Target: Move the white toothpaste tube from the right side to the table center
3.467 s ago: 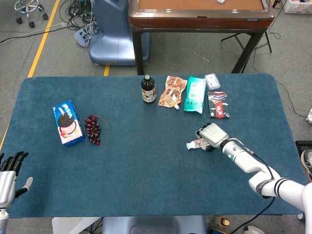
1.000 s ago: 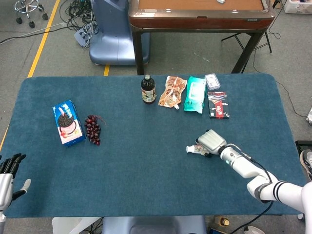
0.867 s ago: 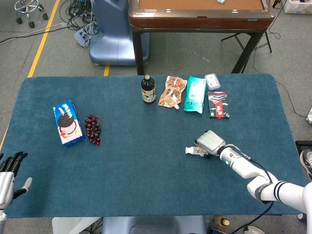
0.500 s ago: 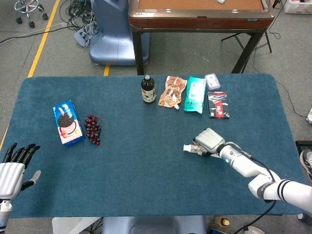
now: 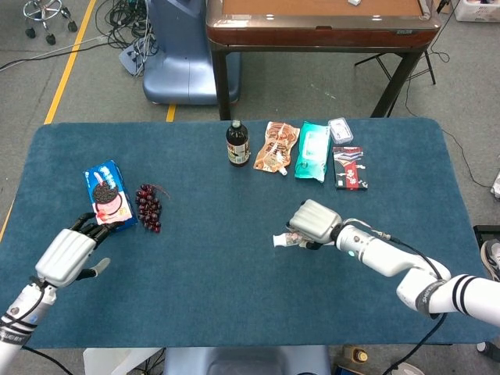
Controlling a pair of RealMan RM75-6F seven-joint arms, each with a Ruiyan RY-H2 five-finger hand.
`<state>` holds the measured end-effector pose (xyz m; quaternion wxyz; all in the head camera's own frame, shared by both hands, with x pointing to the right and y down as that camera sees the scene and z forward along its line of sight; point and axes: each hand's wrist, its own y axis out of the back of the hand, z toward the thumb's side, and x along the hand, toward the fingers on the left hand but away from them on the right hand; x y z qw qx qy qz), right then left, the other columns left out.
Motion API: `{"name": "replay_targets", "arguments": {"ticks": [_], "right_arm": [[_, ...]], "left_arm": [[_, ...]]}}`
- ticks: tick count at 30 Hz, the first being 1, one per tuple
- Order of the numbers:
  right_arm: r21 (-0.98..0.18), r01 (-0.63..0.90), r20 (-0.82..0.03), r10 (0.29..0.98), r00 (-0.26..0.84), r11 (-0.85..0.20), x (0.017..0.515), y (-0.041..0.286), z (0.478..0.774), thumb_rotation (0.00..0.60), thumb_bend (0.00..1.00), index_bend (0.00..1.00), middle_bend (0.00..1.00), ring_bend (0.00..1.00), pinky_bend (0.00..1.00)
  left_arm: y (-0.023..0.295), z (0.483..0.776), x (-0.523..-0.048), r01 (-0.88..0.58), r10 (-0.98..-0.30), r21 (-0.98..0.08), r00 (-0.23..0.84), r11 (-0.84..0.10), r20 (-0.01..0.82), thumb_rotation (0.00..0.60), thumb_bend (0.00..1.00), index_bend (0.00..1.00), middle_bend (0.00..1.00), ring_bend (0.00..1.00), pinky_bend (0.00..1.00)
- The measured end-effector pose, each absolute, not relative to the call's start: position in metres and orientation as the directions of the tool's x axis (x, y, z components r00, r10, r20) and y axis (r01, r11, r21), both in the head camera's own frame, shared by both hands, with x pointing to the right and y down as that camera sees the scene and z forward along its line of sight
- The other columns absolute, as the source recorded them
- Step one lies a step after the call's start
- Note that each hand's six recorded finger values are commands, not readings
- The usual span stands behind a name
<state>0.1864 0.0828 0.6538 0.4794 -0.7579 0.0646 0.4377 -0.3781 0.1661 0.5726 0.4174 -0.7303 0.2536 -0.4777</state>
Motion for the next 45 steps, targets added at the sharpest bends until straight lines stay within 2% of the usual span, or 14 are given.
{"name": "replay_targets", "arguments": {"ticks": [4,10,17,33,45], "right_arm": [[-0.679,-0.556,-0.719,0.283,0.635,-0.479,0.161,0.082,0.643,0.6,1.0,0.82,0.73,0.62,0.36],[-0.688,-0.578,-0.712,0.257,0.653,-0.44,0.135,0.08,0.637,0.6,1.0,0.83,0.73,0.63,0.36],[-0.69,-0.592,-0.71,0.229,0.666,-0.417,0.104,0.08,0.639,0.6,1.0,0.83,0.74,0.63,0.36],[-0.689,-0.6,-0.712,0.226,0.665,-0.406,0.068,0.079,0.648,0.6,1.0,0.84,0.74,0.65,0.36],[-0.696,-0.599,-0.706,0.227,0.671,-0.396,0.052,0.082,0.65,0.6,1.0,0.85,0.75,0.65,0.36]], "left_arm": [[0.154,0.582,-0.349,0.072,-0.681,-0.82,0.518,-0.568,0.518,0.6,0.26,0.12,0.45,0.45,0.25],[0.145,0.595,-0.311,0.158,-0.563,-0.788,0.618,-0.596,0.549,0.6,0.26,0.08,0.52,0.51,0.33],[0.142,0.608,-0.269,0.234,-0.464,-0.766,0.678,-0.599,0.57,0.6,0.26,0.06,0.53,0.51,0.36],[0.145,0.621,-0.222,0.337,-0.396,-0.785,0.718,-0.521,0.572,0.6,0.26,0.06,0.53,0.51,0.36],[0.157,0.629,-0.202,0.357,-0.361,-0.78,0.735,-0.513,0.574,0.6,0.26,0.06,0.53,0.51,0.36]]}}
